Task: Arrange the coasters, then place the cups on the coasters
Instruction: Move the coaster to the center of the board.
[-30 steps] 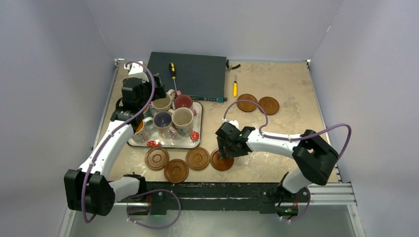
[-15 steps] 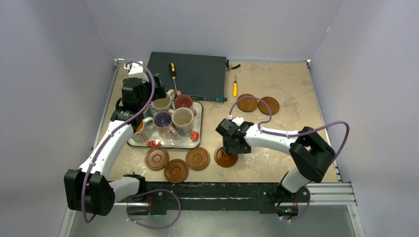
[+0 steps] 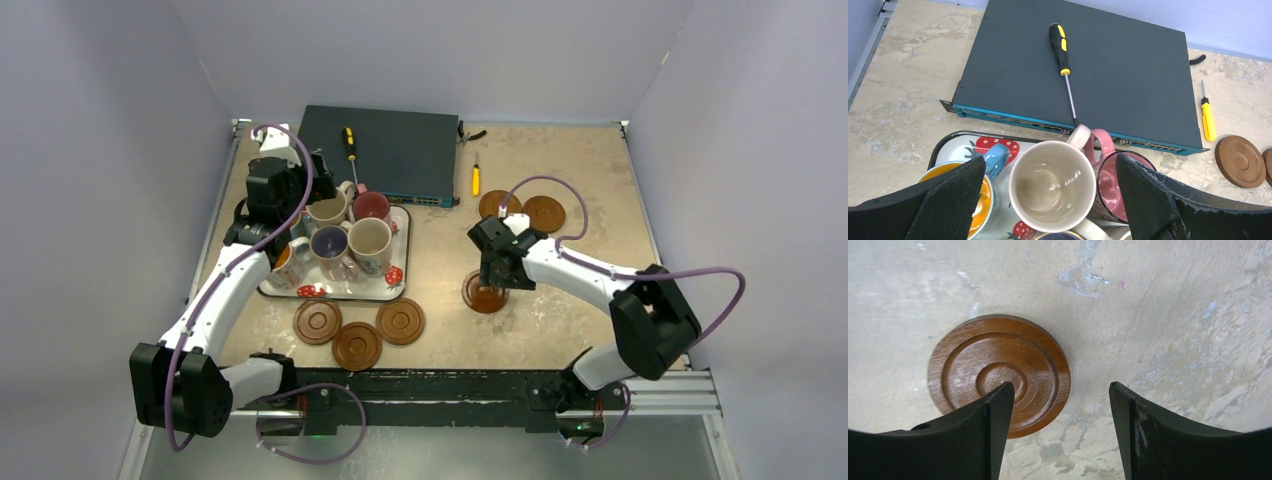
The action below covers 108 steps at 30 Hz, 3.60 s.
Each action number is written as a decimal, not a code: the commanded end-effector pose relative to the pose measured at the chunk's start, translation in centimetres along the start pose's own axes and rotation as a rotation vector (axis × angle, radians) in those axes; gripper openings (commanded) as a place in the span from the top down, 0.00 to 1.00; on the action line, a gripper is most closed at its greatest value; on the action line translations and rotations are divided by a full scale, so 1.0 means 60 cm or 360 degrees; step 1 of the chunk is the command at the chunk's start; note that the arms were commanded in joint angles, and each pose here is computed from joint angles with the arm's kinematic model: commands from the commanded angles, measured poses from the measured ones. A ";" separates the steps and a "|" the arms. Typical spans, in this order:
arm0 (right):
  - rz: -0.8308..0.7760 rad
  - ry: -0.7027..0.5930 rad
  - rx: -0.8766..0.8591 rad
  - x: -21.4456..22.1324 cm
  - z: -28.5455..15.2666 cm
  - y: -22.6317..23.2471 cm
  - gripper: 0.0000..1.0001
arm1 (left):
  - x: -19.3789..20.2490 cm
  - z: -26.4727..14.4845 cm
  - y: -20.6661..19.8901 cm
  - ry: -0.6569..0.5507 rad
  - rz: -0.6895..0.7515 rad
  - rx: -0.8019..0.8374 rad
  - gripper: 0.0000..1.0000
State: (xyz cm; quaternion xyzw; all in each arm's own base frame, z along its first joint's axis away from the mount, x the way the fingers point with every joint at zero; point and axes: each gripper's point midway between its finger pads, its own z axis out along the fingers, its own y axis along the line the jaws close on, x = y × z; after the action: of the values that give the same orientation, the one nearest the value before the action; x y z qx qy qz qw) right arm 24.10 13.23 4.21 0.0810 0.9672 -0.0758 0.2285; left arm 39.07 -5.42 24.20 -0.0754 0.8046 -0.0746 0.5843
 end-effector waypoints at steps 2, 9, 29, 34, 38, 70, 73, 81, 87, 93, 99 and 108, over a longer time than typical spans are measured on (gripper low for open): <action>-0.0089 -0.0106 -0.0168 -0.024 -0.038 0.017 0.26 | -0.027 -0.007 -0.010 -0.0084 -0.0041 0.0023 0.04; -0.0182 -0.0080 -0.0433 0.003 -0.066 0.071 0.24 | -0.024 -0.006 -0.011 -0.0078 -0.0049 0.0025 0.04; -0.0324 0.0027 -0.0401 0.041 -0.016 0.138 0.38 | -0.023 -0.004 -0.009 -0.0073 -0.0050 0.0015 0.04; -0.0347 0.0039 -0.0404 0.048 -0.012 0.146 0.39 | -0.023 -0.004 -0.009 -0.0073 -0.0050 0.0017 0.04; -0.0358 0.0055 -0.0402 0.053 -0.004 0.149 0.39 | -0.021 -0.003 -0.009 -0.0067 -0.0050 0.0016 0.04; -0.0075 0.0039 -0.0130 -0.018 0.084 0.033 0.43 | -0.014 0.002 -0.008 -0.0048 -0.0053 0.0007 0.04; -0.0045 0.0028 -0.0123 -0.031 0.095 0.024 0.43 | -0.014 0.003 -0.007 -0.0046 -0.0050 0.0003 0.04; 0.0045 -0.0029 -0.0131 -0.078 0.120 0.009 0.44 | -0.012 0.005 -0.005 -0.0040 -0.0047 -0.0005 0.04; 0.0075 -0.0067 -0.0148 -0.106 0.133 0.011 0.44 | -0.010 0.006 -0.003 -0.0035 -0.0042 -0.0013 0.04; 0.0113 -0.0081 -0.0113 -0.122 0.150 -0.004 0.45 | -0.009 0.007 -0.003 -0.0033 -0.0040 -0.0016 0.04; 0.0119 -0.0089 -0.0111 -0.133 0.163 -0.013 0.45 | -0.010 0.007 -0.003 -0.0033 -0.0035 -0.0016 0.04; 0.0140 -0.0122 -0.0104 -0.157 0.166 -0.016 0.46 | -0.008 0.008 -0.003 -0.0028 -0.0035 -0.0018 0.04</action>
State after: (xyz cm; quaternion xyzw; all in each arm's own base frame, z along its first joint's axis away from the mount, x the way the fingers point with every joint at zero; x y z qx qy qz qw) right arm 37.34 10.83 2.28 0.1095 0.9457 -0.0143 0.3056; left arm 39.27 -5.31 23.64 -0.0852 0.8080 -0.0730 0.5784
